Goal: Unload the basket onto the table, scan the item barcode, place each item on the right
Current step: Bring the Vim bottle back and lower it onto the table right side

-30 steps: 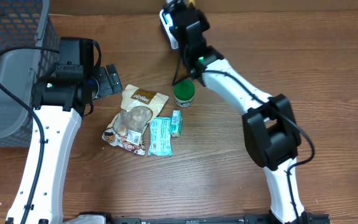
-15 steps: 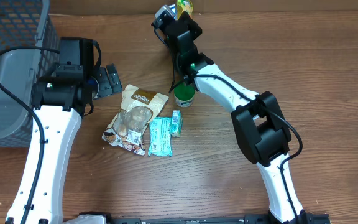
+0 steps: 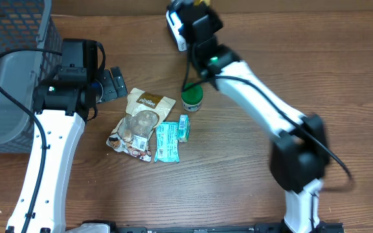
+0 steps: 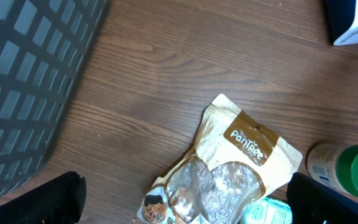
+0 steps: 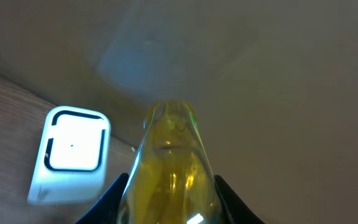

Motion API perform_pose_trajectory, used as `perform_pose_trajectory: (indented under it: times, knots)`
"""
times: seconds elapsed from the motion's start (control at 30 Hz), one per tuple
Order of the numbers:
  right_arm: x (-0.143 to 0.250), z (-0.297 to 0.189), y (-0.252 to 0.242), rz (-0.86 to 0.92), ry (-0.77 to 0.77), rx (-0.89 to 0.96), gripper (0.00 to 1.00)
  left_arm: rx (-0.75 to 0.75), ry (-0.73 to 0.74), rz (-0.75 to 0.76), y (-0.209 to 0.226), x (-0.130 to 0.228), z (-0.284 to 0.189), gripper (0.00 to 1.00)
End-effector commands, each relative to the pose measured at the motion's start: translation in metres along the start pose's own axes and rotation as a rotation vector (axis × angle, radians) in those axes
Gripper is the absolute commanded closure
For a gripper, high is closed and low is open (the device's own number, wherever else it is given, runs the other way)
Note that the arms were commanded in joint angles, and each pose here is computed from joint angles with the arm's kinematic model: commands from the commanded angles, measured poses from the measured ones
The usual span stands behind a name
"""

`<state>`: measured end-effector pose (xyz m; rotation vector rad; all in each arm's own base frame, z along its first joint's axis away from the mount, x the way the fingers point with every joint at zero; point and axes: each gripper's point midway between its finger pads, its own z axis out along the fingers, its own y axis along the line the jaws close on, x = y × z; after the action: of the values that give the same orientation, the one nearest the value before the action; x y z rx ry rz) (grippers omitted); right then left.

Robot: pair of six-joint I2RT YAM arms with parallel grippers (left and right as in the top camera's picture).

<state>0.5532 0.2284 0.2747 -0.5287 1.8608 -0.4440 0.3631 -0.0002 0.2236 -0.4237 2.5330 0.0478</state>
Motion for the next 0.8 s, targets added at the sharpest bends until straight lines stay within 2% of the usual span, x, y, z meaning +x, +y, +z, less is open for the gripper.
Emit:
perform_pose_trajectory:
  times: [0.0,0.27,0.43,0.6,0.77]
  knots:
    - [-0.016,-0.051,-0.073,0.290,0.009,0.048,0.96,0.008,-0.016,-0.002,-0.001,-0.004,-0.004,0.00]
    - [0.104,-0.074,-0.092,0.400,0.465,-0.032,0.95,0.008,-0.016,-0.003,-0.001,-0.004,-0.004,0.00]
    - [0.172,-0.096,-0.100,0.582,0.748,-0.082,0.91,0.008,-0.016,-0.002,-0.001,-0.004,-0.004,0.00]
    - [0.226,-0.110,-0.114,0.706,0.937,-0.048,0.91,0.008,-0.016,-0.003,-0.001,-0.004,-0.004,0.00]
    - [0.272,-0.114,-0.104,0.778,1.063,-0.086,0.88,0.008,-0.016,-0.003,-0.001,-0.004,-0.004,0.00]
